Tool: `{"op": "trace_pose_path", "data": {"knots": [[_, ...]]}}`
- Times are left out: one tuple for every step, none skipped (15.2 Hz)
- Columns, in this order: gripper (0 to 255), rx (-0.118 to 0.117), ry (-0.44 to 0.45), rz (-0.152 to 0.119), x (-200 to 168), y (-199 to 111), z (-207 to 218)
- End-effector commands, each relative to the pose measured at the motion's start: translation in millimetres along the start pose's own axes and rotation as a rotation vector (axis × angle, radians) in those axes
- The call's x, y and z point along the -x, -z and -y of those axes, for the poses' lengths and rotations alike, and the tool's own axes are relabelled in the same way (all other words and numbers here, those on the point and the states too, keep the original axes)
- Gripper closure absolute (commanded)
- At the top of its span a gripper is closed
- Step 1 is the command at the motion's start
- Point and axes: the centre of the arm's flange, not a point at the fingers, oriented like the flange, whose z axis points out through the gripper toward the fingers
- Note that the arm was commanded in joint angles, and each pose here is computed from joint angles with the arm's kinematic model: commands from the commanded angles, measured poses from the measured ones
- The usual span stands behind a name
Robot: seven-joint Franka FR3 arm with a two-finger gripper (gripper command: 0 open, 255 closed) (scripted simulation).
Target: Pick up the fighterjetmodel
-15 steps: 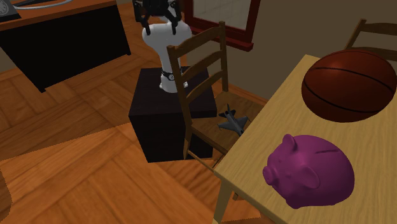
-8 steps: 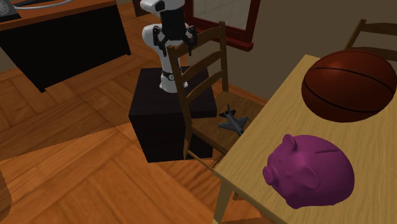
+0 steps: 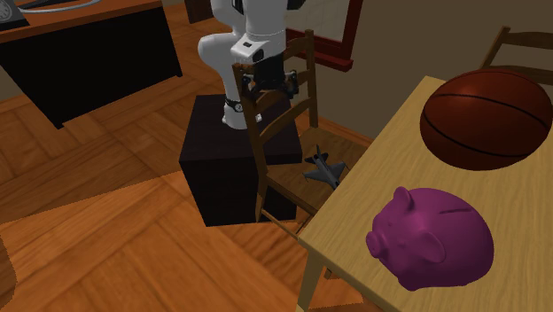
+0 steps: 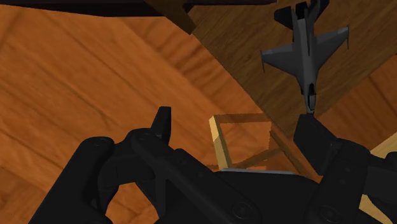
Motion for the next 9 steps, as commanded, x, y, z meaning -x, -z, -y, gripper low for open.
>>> {"op": "trace_pose_path", "data": {"knots": [[0, -0.001, 0.013, 0.006, -6.5, -21.7, 16.6], [0, -0.001, 0.019, 0.009, -10.0, -32.0, 24.3], [0, -0.001, 0.026, 0.012, -13.5, -42.3, 32.1], [0, -0.001, 0.033, 0.016, -16.9, -52.6, 39.8], [0, -0.001, 0.039, 0.019, -20.2, -62.9, 47.6], [0, -0.001, 0.046, 0.023, -23.4, -73.3, 55.4], [0, -0.002, 0.052, 0.026, -26.5, -83.6, 63.2], [0, -0.002, 0.059, 0.029, -29.6, -94.0, 71.0], [0, -0.002, 0.065, 0.033, -32.5, -104.3, 78.9]]}}
